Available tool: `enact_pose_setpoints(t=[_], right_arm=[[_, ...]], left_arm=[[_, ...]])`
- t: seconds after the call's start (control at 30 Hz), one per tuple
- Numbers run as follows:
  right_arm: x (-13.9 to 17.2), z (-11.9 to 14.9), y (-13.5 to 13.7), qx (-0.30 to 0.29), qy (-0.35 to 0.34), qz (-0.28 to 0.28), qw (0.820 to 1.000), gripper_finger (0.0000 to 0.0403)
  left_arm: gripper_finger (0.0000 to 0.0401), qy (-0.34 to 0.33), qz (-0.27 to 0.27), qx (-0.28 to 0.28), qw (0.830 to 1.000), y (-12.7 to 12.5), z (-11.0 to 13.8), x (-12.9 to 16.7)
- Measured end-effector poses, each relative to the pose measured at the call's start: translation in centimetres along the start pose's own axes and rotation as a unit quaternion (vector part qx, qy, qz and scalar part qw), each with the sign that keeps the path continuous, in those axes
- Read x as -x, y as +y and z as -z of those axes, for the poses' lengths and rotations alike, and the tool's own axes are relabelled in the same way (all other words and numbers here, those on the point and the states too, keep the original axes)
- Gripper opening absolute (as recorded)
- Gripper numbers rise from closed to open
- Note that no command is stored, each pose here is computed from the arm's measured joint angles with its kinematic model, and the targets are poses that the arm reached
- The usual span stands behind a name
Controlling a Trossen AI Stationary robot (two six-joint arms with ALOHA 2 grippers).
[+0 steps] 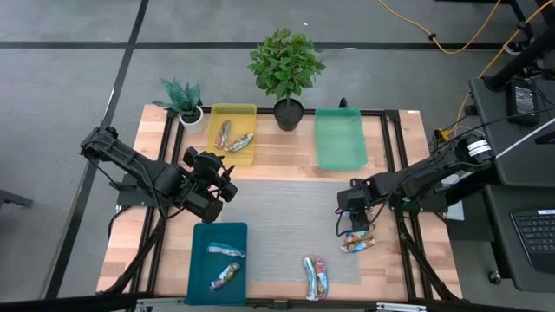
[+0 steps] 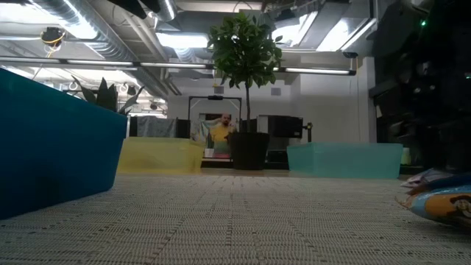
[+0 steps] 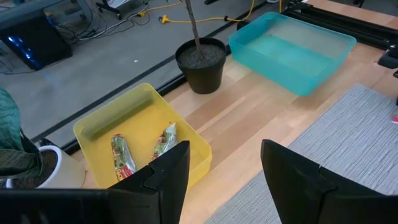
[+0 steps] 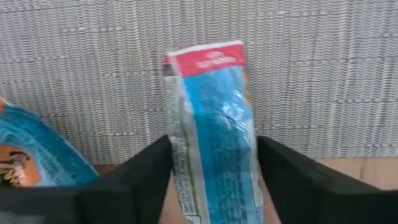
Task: Pick and place Granola Bars by type
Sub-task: Put the red granola bar into the yellow transparent bin
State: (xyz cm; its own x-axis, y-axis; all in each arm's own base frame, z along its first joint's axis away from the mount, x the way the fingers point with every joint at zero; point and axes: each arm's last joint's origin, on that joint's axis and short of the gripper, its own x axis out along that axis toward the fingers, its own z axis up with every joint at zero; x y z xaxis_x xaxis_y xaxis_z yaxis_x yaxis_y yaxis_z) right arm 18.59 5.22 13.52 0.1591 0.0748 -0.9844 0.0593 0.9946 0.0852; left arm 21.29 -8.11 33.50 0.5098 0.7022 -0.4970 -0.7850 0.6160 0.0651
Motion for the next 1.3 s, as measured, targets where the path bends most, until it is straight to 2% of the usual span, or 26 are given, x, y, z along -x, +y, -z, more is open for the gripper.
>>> enact_pose_setpoints(t=[0.27, 0.5, 0.73, 0.87, 0.97, 1.17, 1.3], right_arm=[[0.0, 0.0, 0.0, -0.014, 0.001, -0.005, 1.0, 0.0131], [0.5, 0.4, 0.0, -0.027, 0.013, -0.01, 0.999, 0.007], [5.0, -0.4, 0.2, -0.011, 0.015, 0.03, 0.999, 0.0042], [9.1, -1.6, 0.4, -0.011, -0.043, 0.056, 0.997, 0.004], [12.5, -2.5, 0.5, -0.02, -0.121, 0.082, 0.989, 0.004], [18.7, -3.2, 0.2, -0.053, -0.272, 0.139, 0.951, 0.0039], [21.9, -3.4, -0.2, -0.052, -0.35, 0.134, 0.926, 0.0039]], left_arm=[[0.0188, 0.0, 0.0, 0.0, 1.0, 0.0, 0.0, 0.0], [0.0186, 0.0, 0.0, 0.001, 1.0, 0.0, 0.0, 0.0], [0.0185, 0.0, 0.0, 0.001, 1.0, 0.0, 0.0, 0.0], [0.0185, -0.003, -0.001, 0.001, 1.0, 0.0, 0.0, 0.0], [0.0185, -0.007, -0.002, 0.001, 1.0, 0.0, 0.0, 0.0], [0.0184, -0.012, -0.004, 0.001, 1.0, 0.0, -0.1, 0.0], [0.0184, -0.014, -0.002, 0.006, 1.0, -0.1, -0.1, 0.0]])
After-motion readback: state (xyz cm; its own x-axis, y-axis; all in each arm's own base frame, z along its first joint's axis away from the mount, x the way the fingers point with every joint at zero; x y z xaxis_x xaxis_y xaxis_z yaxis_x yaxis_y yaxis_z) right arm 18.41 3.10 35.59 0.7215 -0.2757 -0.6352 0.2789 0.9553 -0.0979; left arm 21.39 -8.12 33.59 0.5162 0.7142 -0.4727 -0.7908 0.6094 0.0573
